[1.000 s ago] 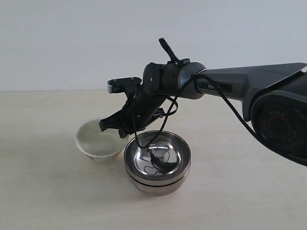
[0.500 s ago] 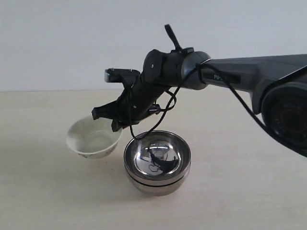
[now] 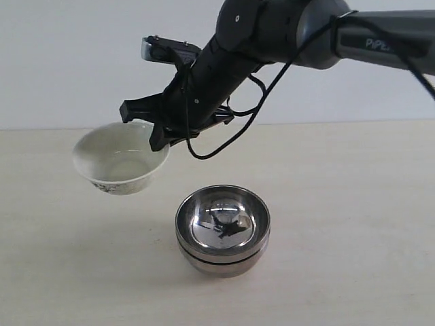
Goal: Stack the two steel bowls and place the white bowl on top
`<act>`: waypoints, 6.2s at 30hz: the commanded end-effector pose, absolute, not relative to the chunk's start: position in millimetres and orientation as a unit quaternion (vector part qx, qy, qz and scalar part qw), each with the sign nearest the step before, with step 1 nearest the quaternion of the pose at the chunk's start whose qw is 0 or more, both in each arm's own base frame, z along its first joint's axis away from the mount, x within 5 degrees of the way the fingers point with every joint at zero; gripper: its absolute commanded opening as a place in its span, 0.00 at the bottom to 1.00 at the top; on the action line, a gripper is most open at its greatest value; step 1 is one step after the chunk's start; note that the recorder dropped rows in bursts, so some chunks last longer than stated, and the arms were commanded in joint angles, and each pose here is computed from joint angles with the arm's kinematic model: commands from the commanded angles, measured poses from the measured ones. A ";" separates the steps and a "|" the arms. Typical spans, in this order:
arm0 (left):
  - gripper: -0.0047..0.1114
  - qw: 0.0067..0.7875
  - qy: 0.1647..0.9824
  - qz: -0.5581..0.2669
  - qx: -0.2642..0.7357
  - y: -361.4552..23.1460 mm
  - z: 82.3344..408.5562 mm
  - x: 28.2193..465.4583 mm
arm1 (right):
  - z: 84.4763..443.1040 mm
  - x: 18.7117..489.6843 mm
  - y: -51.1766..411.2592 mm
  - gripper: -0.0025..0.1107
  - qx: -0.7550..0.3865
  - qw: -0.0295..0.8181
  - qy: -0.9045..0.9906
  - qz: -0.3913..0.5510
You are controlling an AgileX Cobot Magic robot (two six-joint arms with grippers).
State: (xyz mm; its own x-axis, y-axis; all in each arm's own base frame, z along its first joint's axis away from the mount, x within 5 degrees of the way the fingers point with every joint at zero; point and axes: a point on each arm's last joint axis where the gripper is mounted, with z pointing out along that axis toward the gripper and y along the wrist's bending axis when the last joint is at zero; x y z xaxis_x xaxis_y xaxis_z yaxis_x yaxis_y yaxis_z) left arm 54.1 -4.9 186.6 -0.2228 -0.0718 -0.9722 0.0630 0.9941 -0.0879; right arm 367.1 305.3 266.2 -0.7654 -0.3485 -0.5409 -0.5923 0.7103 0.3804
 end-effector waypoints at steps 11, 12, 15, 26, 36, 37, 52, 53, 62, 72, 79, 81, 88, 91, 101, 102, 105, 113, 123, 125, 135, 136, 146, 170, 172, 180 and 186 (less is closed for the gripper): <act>0.07 0.623 0.780 -0.053 -0.004 -4.7 185.4 54.1 | 279.6 322.5 220.5 0.02 -0.225 0.223 0.917 0.244; 0.07 0.623 0.780 -0.053 -0.004 -4.7 185.4 54.1 | 279.8 321.8 213.6 0.02 -0.218 0.226 0.918 0.242; 0.07 0.623 0.780 -0.053 -0.004 -4.7 185.4 54.1 | 278.6 318.8 190.3 0.02 -0.200 0.221 0.925 0.235; 0.07 0.623 0.780 -0.053 -0.004 -4.7 185.4 54.1 | 256.4 322.9 172.5 0.02 -0.176 0.227 0.933 0.216; 0.07 0.623 0.780 -0.053 -0.004 -4.7 185.4 54.1 | 232.1 332.1 178.2 0.02 -0.168 0.206 0.939 0.218; 0.07 0.623 0.780 -0.053 -0.004 -4.7 185.4 54.1 | 229.8 333.0 178.9 0.02 -0.167 0.204 0.939 0.220; 0.07 0.623 0.780 -0.053 -0.004 -4.7 185.4 54.1 | 209.7 339.3 183.5 0.02 -0.161 0.187 0.942 0.227; 0.07 0.623 0.780 -0.053 -0.004 -4.7 185.4 54.1 | 206.6 339.9 183.8 0.02 -0.161 0.184 0.943 0.225; 0.07 0.623 0.780 -0.053 -0.004 -4.7 185.4 54.1 | 202.3 342.3 185.4 0.02 -0.155 0.186 0.942 0.231; 0.07 0.623 0.780 -0.053 -0.004 -4.7 185.4 54.1 | 202.4 342.5 185.5 0.02 -0.154 0.187 0.942 0.231; 0.07 0.623 0.780 -0.053 -0.004 -4.7 185.4 54.1 | 202.3 342.2 185.5 0.02 -0.146 0.183 0.944 0.233; 0.07 0.623 0.780 -0.053 -0.004 -4.7 185.4 54.1 | 202.2 341.6 185.7 0.07 -0.146 0.179 0.944 0.235; 0.07 0.623 0.780 -0.053 -0.004 -4.7 185.4 54.1 | 202.6 340.5 187.0 0.55 -0.143 0.174 0.943 0.244; 0.07 0.623 0.780 -0.053 -0.004 -4.7 185.4 54.1 | 202.3 340.7 186.2 0.44 -0.153 0.177 0.943 0.237; 0.07 0.623 0.780 -0.053 -0.004 -4.7 185.4 54.1 | 210.8 342.9 182.5 0.02 -0.169 0.210 0.938 0.216; 0.07 0.623 0.780 -0.053 -0.004 -4.7 185.4 54.1 | 207.5 343.8 182.8 0.03 -0.168 0.207 0.939 0.215; 0.07 0.623 0.780 -0.053 -0.004 -4.7 185.4 54.1 | 198.9 346.0 183.5 0.02 -0.166 0.200 0.942 0.212; 0.07 0.623 0.780 -0.053 -0.004 -4.7 185.4 54.1 | 196.9 347.4 183.6 0.02 -0.164 0.203 0.942 0.211; 0.07 0.623 0.780 -0.053 -0.004 -4.7 185.4 54.1 | 207.5 347.3 183.5 0.02 -0.161 0.224 0.936 0.217; 0.07 0.623 0.780 -0.053 -0.004 -4.7 185.4 54.1 | 210.1 347.2 183.2 0.02 -0.160 0.229 0.935 0.218; 0.07 0.623 0.780 -0.053 -0.004 -4.7 185.4 54.1 | 250.5 316.1 163.0 0.02 -0.138 0.322 0.911 0.217; 0.07 0.623 0.780 -0.053 -0.004 -4.7 185.4 54.1 | 251.5 308.9 159.3 0.02 -0.135 0.328 0.910 0.215; 0.07 0.623 0.780 -0.053 -0.004 -4.7 185.4 54.1 | 287.0 212.2 98.6 0.02 -0.039 0.496 0.839 0.220; 0.07 0.623 0.780 -0.053 -0.004 -4.7 185.4 54.1 | 297.5 96.0 66.6 0.02 -0.111 0.486 0.815 0.293; 0.07 0.623 0.780 -0.053 -0.004 -4.7 185.4 54.1 | 297.3 95.7 66.9 0.02 -0.117 0.487 0.815 0.290; 0.07 0.623 0.780 -0.053 -0.004 -4.7 185.4 54.1 | 255.3 86.4 49.0 0.02 -0.077 0.584 0.764 0.261; 0.07 0.623 0.780 -0.053 -0.004 -4.7 185.4 54.1 | 224.3 66.3 25.5 0.02 -0.018 0.676 0.693 0.250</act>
